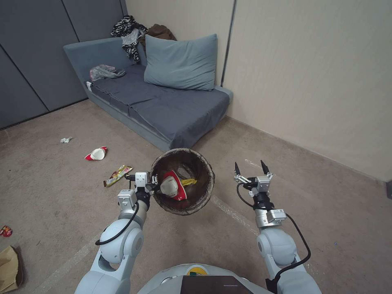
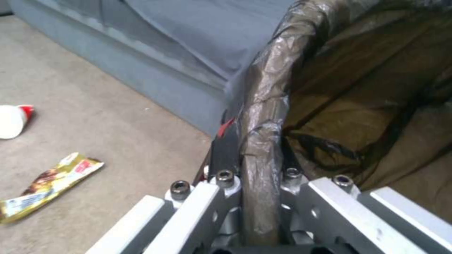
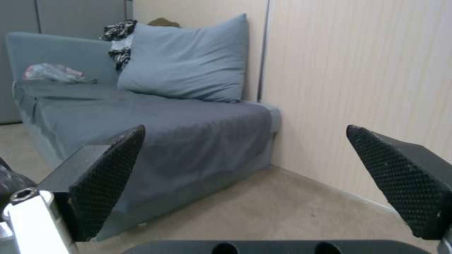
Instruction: Pick up the trash bin, then pick up the garbage from the floor and place it into the trash bin.
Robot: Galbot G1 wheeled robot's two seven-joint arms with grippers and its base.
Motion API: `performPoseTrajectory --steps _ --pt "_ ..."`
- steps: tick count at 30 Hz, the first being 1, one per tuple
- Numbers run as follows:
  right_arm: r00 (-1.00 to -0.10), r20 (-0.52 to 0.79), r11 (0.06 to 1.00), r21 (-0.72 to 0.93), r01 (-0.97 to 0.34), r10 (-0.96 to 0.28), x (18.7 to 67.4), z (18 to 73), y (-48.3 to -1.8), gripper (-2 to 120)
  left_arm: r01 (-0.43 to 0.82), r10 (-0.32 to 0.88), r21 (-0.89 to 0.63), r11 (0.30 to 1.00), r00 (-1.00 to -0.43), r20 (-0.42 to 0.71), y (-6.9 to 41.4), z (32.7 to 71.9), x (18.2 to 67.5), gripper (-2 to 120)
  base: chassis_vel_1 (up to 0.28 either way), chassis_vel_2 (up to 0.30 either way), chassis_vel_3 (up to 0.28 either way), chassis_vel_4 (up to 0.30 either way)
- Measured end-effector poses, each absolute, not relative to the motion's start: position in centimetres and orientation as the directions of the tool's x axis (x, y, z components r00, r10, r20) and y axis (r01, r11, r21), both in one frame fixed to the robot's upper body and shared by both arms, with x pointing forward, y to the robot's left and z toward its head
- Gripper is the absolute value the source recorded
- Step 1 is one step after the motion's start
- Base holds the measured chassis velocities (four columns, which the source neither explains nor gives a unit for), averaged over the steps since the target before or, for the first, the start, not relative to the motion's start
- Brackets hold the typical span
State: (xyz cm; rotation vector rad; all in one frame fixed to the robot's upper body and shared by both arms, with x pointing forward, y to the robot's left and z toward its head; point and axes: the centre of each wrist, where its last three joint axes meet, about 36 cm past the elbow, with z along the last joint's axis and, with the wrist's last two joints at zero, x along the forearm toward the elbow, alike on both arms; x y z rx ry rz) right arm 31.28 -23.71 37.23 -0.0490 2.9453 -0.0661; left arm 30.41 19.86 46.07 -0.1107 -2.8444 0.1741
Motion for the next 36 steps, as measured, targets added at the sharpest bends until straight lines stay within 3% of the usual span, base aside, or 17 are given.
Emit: performPoseTrajectory --steps 36 --pt "-0.965 -0.251 0.993 -0.106 -0.045 -0.070 32.6 35.7 -25.1 100 0.058 0.092 -0.127 0.990 -0.958 0.272 19.9 46.2 30.3 0 0.104 0.101 0.100 0.103"
